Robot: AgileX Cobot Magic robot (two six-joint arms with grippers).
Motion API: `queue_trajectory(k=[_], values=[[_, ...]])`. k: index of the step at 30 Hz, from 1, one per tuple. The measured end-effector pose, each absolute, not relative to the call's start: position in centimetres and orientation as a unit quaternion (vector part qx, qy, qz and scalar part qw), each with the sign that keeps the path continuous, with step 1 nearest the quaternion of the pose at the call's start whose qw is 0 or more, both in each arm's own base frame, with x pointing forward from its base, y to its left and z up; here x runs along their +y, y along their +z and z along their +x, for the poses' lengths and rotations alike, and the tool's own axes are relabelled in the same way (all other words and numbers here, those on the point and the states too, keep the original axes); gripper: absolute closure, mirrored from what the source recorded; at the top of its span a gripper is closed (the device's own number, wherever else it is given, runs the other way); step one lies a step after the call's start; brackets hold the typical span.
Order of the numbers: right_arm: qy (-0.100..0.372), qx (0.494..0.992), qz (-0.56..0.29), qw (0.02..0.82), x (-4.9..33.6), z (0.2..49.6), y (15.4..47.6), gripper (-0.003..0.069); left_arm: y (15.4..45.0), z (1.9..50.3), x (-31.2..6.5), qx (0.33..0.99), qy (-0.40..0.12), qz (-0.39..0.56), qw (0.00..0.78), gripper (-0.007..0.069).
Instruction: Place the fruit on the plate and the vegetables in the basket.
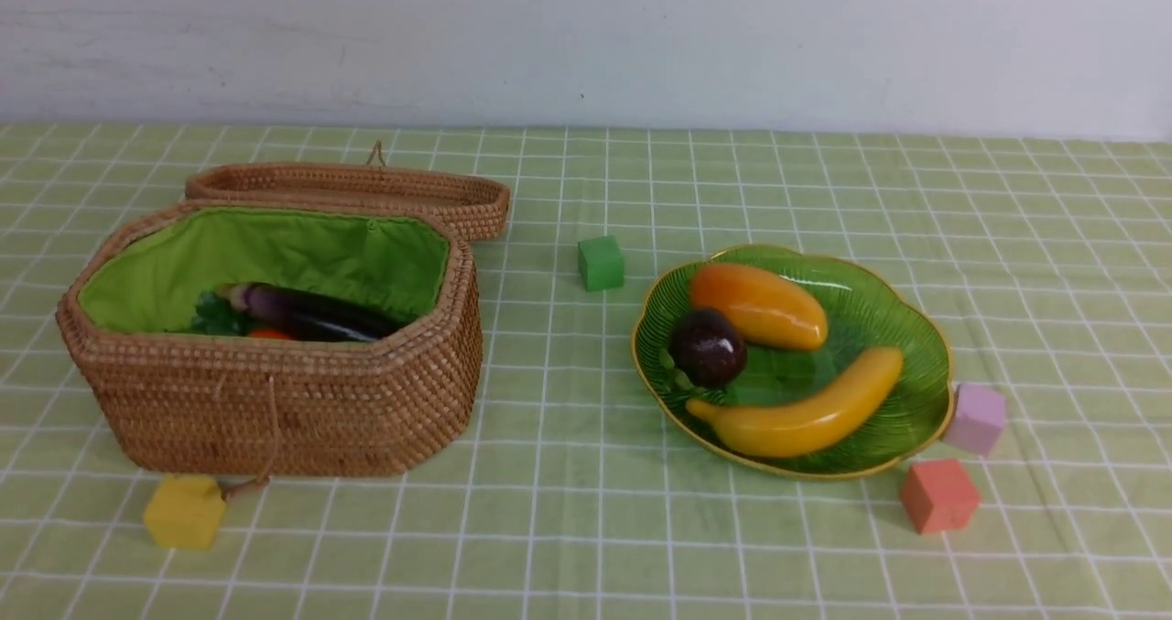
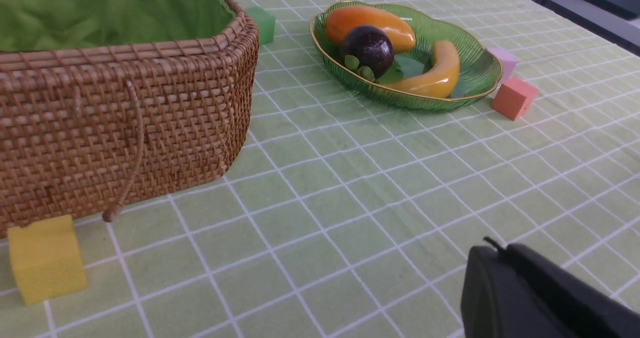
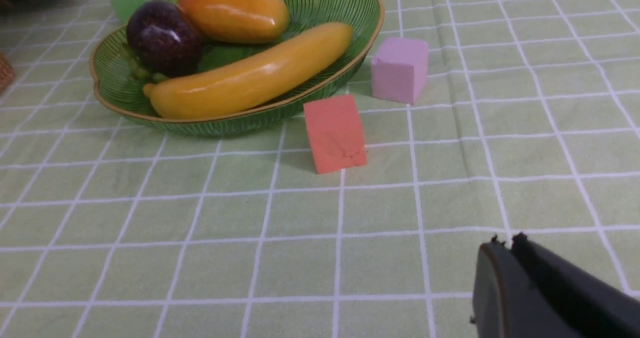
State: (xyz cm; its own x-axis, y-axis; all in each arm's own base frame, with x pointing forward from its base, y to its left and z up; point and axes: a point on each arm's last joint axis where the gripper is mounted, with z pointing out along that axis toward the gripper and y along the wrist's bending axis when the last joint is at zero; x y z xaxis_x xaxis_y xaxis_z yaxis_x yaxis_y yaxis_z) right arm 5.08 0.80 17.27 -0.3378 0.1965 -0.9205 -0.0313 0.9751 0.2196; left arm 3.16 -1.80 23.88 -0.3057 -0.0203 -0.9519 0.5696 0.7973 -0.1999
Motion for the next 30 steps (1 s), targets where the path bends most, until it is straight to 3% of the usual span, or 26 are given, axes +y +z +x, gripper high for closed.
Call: queue_trajectory(k=[26,30], values=[[0.110,0.811,0.062,0.571,0.8,5.1,17.3,0.0594,23.7,3.3,-1.9,0.762,-0.261,0.180,0.564,0.0617],[0.110,0.811,0.062,0.571,0.8,5.1,17.3,0.0588,22.9,3.6,-1.9,0.769,-0.246,0.142,0.573,0.0617]])
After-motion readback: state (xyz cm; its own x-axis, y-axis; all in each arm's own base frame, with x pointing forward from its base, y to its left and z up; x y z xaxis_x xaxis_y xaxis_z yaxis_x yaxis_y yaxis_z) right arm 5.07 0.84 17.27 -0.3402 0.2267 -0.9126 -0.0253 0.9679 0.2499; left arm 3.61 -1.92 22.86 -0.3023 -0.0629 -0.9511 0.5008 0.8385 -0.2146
